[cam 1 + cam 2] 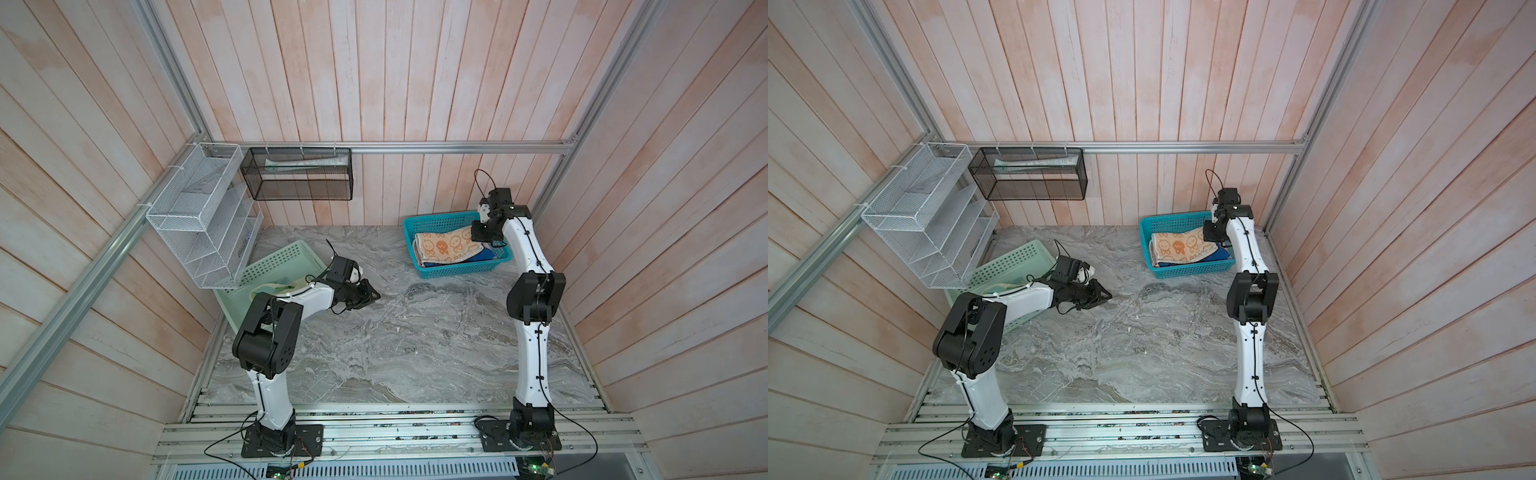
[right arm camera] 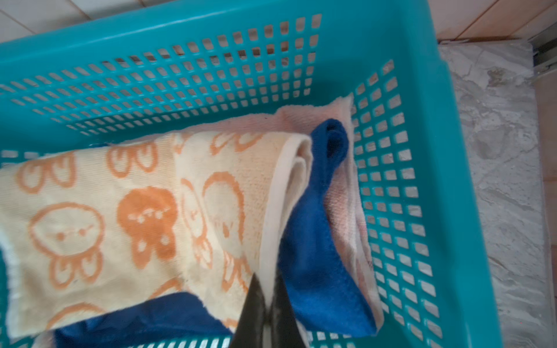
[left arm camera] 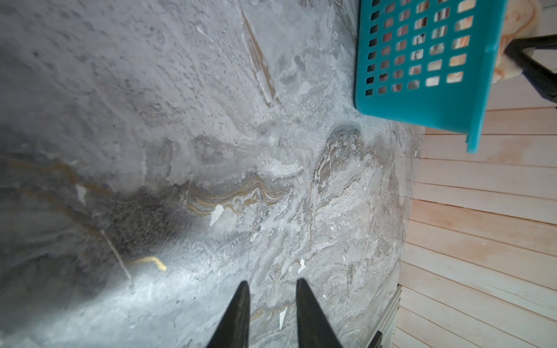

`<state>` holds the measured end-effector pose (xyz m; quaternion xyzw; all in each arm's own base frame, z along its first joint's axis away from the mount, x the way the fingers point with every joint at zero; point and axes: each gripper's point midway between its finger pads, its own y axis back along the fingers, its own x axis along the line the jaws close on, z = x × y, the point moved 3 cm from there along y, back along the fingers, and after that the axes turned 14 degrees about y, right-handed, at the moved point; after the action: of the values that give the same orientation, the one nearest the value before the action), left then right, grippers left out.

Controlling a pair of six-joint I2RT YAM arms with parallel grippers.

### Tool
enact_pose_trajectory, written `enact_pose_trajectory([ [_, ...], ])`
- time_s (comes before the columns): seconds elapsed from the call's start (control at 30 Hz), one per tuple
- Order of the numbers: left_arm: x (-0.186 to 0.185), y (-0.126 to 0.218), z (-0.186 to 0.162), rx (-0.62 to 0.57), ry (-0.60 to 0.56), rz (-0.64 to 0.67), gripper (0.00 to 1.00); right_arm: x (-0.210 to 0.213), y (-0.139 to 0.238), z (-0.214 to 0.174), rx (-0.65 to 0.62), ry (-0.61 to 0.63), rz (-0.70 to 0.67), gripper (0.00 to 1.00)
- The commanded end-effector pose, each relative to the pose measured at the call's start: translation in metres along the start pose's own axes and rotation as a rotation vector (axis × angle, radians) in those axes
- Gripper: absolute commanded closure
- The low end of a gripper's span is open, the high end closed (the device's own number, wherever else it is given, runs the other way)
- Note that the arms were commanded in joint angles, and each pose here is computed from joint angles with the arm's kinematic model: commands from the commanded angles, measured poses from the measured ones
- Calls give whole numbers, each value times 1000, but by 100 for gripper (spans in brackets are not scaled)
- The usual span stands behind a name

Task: Fold and stack the towels
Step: 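Drop the orange towel on the blue towel while the left reaches into the green basket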

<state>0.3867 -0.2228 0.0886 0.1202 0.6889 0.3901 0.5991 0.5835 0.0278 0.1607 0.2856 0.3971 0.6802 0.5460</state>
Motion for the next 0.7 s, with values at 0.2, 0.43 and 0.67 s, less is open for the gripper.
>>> enact_pose_trajectory([
  [0.2,-21,30,9,-72,-125,21,69,-33,51,31,-109,26,-245,42],
  [0.43,-33,103,43,-306,-277,212,64,9,90,38,-191,51,-79,42],
  [0.67,33,199,91,-568,-154,557,41,90,108,16,-210,156,35,42],
])
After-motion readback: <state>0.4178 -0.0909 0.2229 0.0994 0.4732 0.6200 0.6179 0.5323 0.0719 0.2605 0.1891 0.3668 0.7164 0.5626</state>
